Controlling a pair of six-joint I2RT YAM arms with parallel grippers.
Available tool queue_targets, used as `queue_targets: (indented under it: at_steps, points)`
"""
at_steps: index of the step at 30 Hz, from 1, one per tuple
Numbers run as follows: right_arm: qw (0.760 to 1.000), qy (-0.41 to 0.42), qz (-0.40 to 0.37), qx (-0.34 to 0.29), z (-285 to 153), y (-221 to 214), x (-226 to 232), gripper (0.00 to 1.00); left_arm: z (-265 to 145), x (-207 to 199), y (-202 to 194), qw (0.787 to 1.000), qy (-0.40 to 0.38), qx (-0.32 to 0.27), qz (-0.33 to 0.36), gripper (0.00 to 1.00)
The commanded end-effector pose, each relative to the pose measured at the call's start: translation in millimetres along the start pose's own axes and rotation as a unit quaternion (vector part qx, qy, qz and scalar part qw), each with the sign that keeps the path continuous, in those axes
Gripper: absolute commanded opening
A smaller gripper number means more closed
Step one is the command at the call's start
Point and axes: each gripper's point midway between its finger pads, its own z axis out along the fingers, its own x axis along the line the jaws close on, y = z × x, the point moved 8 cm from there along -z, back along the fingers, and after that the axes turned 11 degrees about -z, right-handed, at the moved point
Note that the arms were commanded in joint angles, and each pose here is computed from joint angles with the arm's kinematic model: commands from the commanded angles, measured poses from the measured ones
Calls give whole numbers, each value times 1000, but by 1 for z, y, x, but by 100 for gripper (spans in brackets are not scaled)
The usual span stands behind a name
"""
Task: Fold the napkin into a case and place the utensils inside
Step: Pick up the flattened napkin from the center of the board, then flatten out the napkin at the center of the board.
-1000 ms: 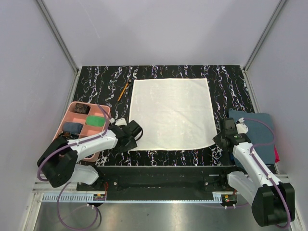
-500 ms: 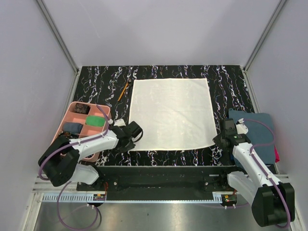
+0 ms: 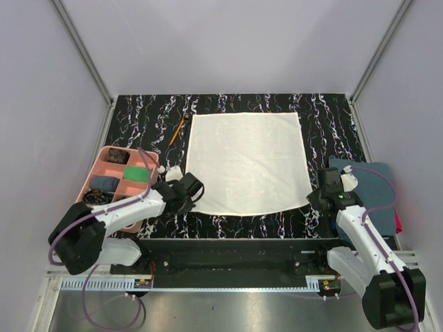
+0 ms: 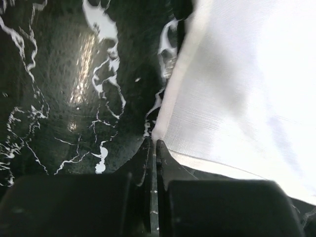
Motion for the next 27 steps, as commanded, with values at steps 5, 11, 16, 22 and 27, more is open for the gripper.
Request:
queue_targets:
  at_steps: [5, 11, 16, 22, 27]
  points:
    - [967, 165, -62, -186, -100, 82, 36, 0, -108, -71, 84, 949, -256, -161, 85, 0]
    - [903, 265, -105, -322, -206, 109, 22, 0, -222, -76, 127, 856, -439, -257, 93, 0]
    - [825, 344, -141, -426, -290, 107, -3, 0, -296, -44, 145, 780, -532, -318, 84, 0]
    - [772, 381, -140, -489, -339, 104, -21, 0, -337, -28, 148, 735, -591, -325, 72, 0]
    - [803, 336, -99, -481, -324, 123, -12, 0, -344, -38, 166, 741, -568, -356, 39, 0]
